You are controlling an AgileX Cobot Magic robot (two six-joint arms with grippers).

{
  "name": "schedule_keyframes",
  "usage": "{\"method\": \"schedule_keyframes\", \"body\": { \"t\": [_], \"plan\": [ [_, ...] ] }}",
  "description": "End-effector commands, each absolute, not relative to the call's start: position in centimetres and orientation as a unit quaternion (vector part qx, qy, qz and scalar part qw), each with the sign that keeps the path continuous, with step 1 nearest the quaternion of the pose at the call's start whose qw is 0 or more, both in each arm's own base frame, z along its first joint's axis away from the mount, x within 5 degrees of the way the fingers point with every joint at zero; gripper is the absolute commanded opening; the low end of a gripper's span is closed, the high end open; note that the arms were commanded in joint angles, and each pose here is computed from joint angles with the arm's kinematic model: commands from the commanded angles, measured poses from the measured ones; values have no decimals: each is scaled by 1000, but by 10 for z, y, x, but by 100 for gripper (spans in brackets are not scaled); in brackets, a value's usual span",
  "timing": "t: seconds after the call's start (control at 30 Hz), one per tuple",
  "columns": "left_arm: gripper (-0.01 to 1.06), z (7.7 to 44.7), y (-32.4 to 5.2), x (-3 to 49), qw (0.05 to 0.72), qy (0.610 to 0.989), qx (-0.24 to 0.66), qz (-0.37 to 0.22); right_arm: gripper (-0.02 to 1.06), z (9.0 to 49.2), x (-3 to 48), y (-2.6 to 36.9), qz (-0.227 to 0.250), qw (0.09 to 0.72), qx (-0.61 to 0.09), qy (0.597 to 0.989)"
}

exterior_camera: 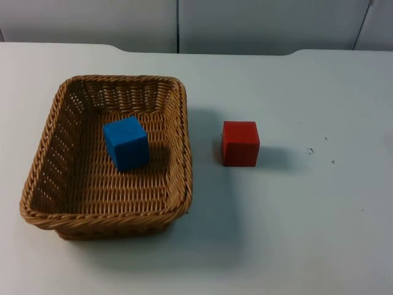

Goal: Pick up the basket with the left hand and place the blue cube into the basket with the right hand.

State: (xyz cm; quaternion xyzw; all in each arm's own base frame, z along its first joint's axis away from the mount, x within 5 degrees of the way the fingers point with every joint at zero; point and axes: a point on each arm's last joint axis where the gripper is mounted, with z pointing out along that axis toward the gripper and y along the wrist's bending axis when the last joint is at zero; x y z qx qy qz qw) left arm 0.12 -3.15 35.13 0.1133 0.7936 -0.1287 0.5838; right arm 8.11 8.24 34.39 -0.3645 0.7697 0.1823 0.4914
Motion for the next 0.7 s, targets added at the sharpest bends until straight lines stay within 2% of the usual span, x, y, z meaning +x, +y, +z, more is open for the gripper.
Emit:
{"method": "schedule_keyframes", "body": {
  "t": [0.0, 0.17, 0.3, 0.4, 0.57, 0.6, 0.67],
  "plan": [
    [69, 347, -32, -5, 576, 798, 120, -134, 80, 340, 75, 77, 191, 498, -363, 764],
    [69, 342, -33, -23, 582, 791, 132, -131, 80, 327, 56, 59, 188, 491, -366, 768],
    [69, 338, -28, -34, 599, 786, 105, -109, 80, 316, 43, 46, 185, 481, -369, 773],
    [69, 334, -17, -39, 602, 793, 60, -70, 80, 309, 28, 33, 195, 480, -368, 772],
    [70, 331, -16, -39, 589, 804, 61, -61, 80, 307, 19, 24, 199, 486, -367, 768],
    [72, 329, -16, -39, 585, 806, 61, -62, 80, 306, 16, 22, 199, 484, -368, 769],
    [84, 319, -17, -32, 568, 818, 60, -66, 80, 302, 12, 17, 194, 471, -373, 776]
  ]
}}
